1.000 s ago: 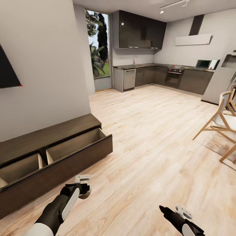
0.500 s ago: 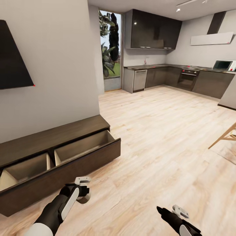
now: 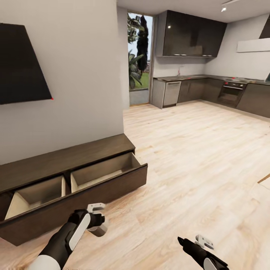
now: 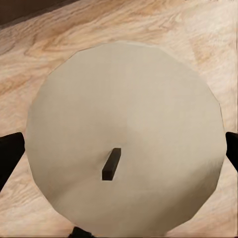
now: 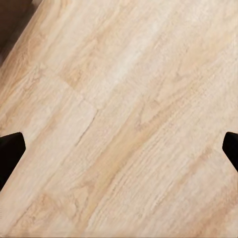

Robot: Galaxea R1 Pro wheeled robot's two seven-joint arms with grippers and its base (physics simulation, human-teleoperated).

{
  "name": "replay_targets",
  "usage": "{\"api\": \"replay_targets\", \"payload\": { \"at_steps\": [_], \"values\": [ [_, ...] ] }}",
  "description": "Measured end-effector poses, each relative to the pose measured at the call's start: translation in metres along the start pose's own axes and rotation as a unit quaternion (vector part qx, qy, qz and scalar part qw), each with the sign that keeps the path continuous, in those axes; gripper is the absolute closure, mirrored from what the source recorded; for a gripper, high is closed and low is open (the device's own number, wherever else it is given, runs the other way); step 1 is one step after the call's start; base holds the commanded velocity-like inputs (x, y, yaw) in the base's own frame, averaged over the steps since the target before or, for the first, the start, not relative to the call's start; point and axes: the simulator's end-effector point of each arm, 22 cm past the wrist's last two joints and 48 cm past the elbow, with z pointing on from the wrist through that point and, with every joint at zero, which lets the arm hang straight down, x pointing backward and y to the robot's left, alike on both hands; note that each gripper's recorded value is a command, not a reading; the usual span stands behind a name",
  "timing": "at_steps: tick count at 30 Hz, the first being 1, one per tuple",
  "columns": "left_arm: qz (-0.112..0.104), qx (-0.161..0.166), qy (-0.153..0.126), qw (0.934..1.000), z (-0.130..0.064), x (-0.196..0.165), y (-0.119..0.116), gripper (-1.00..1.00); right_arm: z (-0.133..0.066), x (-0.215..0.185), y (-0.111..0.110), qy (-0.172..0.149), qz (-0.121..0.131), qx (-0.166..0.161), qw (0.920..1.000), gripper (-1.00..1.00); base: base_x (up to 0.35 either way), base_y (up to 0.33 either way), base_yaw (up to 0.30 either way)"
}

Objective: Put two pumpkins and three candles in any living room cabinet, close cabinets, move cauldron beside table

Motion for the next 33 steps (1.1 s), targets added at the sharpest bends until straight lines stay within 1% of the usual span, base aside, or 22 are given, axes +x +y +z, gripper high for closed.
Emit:
{"api": "replay_targets", "payload": {
  "at_steps": [3,7,9,11,12,13,14,15,17,21,22,26,27,29,31,32,33],
  "values": [
    [-0.004,0.006,-0.002,1.0000,-0.008,-0.006,-0.003,1.00,-0.005,-0.002,0.003,0.000,-0.002,-0.001,1.0000,-1.00,0.003,0.000,0.275],
    [-0.007,0.007,-0.006,0.9999,-0.017,-0.014,-0.001,1.00,-0.011,-0.007,0.006,0.000,-0.002,-0.002,1.0000,-1.00,0.001,0.000,0.262],
    [-0.015,0.006,0.003,0.9999,-0.022,-0.014,0.004,1.00,-0.014,-0.009,0.008,-0.001,-0.002,-0.004,1.0000,-1.00,0.000,0.000,0.116],
    [-0.026,0.010,0.020,0.9994,-0.031,-0.014,0.009,1.00,-0.017,-0.013,0.011,-0.003,-0.001,-0.006,1.0000,-1.00,0.000,0.000,0.034],
    [-0.032,0.014,0.029,0.9990,-0.046,-0.027,0.014,1.00,-0.018,-0.014,0.011,-0.005,-0.001,-0.005,1.0000,-1.00,0.000,0.000,0.006],
    [-0.026,0.021,-0.021,0.9992,-0.071,-0.067,0.008,1.00,-0.019,-0.015,0.011,-0.006,-0.001,-0.005,1.0000,-1.00,0.000,0.000,0.003],
    [-0.027,0.041,-0.069,0.9964,-0.100,-0.102,-0.004,1.00,-0.021,-0.017,0.012,-0.007,-0.001,-0.005,1.0000,-1.00,0.000,0.000,0.002],
    [-0.028,0.046,-0.082,0.9952,-0.110,-0.116,-0.007,1.00,-0.022,-0.018,0.012,-0.008,-0.001,-0.005,1.0000,-1.00,0.000,0.000,0.000],
    [-0.023,0.040,-0.096,0.9943,-0.121,-0.135,-0.005,1.00,-0.025,-0.020,0.014,-0.009,-0.001,-0.006,0.9999,-1.00,0.000,0.000,0.000],
    [-0.024,0.043,-0.109,0.9928,-0.135,-0.153,-0.008,1.00,-0.031,-0.023,0.017,-0.009,-0.001,-0.008,0.9999,-1.00,0.000,0.000,0.000],
    [-0.025,0.043,-0.108,0.9929,-0.136,-0.155,-0.008,1.00,-0.032,-0.024,0.018,-0.009,-0.001,-0.008,0.9999,-1.00,0.000,0.000,0.000],
    [-0.030,0.029,-0.080,0.9960,-0.124,-0.168,-0.002,1.00,-0.038,-0.027,0.021,-0.009,-0.001,-0.008,0.9999,-1.00,0.000,0.000,0.000],
    [-0.030,0.027,-0.079,0.9960,-0.126,-0.176,-0.001,1.00,-0.039,-0.029,0.022,-0.010,-0.001,-0.009,0.9999,-1.00,0.000,0.000,0.000],
    [-0.032,0.028,-0.091,0.9949,-0.138,-0.204,-0.004,1.00,-0.042,-0.030,0.026,-0.010,-0.004,-0.012,0.9999,-1.00,0.000,0.000,0.000],
    [-0.034,0.025,-0.089,0.9951,-0.142,-0.216,-0.003,1.00,-0.045,-0.025,0.035,-0.005,-0.021,-0.017,0.9996,-1.00,0.000,0.000,0.000],
    [-0.035,0.023,-0.087,0.9953,-0.144,-0.222,-0.003,1.00,-0.046,-0.019,0.041,0.002,-0.036,-0.020,0.9991,-1.00,0.000,0.000,0.000],
    [-0.037,0.020,-0.081,0.9958,-0.144,-0.229,-0.001,1.00,-0.047,-0.008,0.053,0.016,-0.064,-0.024,0.9975,-1.00,0.000,0.000,0.000]
  ]
}}
